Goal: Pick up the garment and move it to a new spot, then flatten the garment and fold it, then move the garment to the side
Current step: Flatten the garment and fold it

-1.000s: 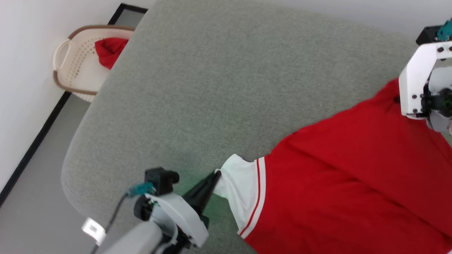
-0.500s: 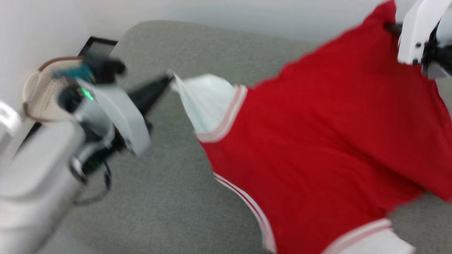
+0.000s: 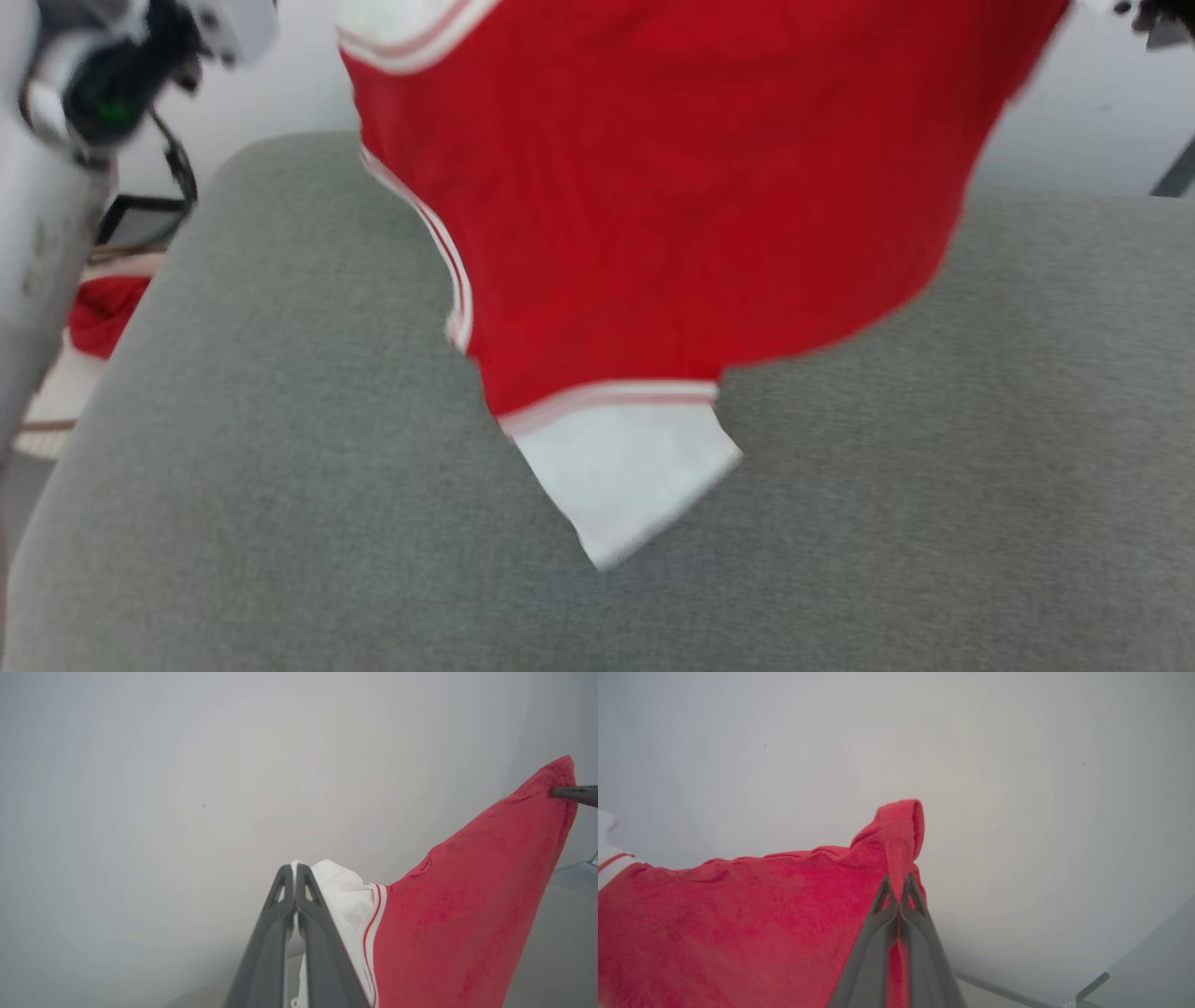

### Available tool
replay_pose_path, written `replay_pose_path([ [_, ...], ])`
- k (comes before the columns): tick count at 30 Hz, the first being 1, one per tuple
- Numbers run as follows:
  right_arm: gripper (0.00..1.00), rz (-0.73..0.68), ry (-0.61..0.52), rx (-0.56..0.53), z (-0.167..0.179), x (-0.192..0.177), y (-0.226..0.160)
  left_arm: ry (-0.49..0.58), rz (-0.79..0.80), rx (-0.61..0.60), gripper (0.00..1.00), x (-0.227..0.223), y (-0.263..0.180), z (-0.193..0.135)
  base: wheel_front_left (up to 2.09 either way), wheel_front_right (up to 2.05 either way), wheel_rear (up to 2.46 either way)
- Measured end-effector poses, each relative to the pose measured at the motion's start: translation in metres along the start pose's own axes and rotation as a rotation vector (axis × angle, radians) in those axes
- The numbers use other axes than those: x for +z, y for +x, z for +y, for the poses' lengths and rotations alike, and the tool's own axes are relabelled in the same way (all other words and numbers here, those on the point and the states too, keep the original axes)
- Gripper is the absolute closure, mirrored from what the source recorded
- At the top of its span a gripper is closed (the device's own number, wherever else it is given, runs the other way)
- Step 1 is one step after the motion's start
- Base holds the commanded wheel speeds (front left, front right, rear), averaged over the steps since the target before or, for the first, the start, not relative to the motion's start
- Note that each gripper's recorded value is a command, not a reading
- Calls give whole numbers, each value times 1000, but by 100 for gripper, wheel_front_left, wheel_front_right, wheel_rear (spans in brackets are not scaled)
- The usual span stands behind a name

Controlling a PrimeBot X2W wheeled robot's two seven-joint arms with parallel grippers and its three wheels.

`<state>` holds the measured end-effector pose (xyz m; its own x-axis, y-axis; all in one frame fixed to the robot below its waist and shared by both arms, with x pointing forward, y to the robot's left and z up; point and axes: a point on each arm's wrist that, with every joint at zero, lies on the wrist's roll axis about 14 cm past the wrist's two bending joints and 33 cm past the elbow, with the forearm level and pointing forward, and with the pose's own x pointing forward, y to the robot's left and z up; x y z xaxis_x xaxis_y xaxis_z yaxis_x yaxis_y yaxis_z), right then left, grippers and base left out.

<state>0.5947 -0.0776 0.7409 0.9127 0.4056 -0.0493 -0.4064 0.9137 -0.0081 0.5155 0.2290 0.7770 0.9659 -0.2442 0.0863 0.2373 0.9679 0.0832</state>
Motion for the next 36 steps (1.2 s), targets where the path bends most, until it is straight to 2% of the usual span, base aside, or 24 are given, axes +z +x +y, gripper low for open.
replay_pose_path([
  [4, 100, -101, -11, -40, -10, 34, -15, 25, -89, 30, 100, 40, 12, 0, 0, 0, 0],
  [11, 100, -144, -13, -85, -21, 57, -32, 29, -252, 72, 100, 99, 23, 1, 0, 0, 0],
  [20, 100, -136, -11, -113, -39, 50, -25, 36, -286, 88, 100, 102, 45, 5, 0, 0, 0],
  [27, 100, -155, 9, -121, -54, 43, -1, 52, -313, 101, 100, 95, 77, 14, 0, 0, 0],
  [32, 100, -218, 12, -129, -64, 40, 21, 101, -335, 113, 100, 90, 107, 20, 0, 0, 0],
  [36, 100, -306, -19, -169, -86, 44, 33, 134, -426, 106, 100, 109, 128, 17, 0, 0, 0],
])
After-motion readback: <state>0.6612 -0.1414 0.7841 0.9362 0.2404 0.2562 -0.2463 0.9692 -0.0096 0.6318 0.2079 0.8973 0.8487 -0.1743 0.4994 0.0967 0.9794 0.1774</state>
